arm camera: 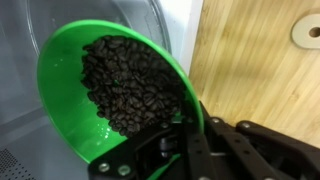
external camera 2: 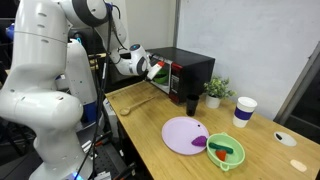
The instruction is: Open the microwave door, place the dark green bowl in it, then close the microwave door
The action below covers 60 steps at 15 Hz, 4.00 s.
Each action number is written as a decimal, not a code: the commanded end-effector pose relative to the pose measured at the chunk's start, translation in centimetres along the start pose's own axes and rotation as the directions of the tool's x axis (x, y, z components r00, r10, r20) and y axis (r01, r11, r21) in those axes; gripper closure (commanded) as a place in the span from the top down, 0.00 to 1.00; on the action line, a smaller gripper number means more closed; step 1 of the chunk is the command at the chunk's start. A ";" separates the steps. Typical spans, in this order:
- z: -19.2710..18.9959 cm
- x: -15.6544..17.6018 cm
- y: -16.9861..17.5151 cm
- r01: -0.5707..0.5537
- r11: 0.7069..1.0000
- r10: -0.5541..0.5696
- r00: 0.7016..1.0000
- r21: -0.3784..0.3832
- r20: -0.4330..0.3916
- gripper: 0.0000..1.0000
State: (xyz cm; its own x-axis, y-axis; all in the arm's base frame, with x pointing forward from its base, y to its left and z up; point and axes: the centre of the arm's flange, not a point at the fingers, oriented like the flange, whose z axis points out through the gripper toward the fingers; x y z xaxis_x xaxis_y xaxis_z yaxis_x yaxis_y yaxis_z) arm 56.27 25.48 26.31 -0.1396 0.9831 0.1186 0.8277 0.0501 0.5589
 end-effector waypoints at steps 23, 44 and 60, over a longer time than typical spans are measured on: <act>-5.0 0.1 1.9 -0.048 0.994 0.044 0.998 -0.100 -0.043 1.00; -8.6 -1.5 -1.0 0.002 0.960 0.006 1.000 0.280 -0.029 1.00; -6.8 0.4 -4.1 0.124 0.927 -0.114 0.992 0.353 -0.049 1.00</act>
State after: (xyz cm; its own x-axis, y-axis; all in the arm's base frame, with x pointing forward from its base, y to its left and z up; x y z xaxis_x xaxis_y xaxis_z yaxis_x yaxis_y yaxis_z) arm 49.09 24.61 30.25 -0.2312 0.9670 0.1074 0.9414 0.1945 0.2754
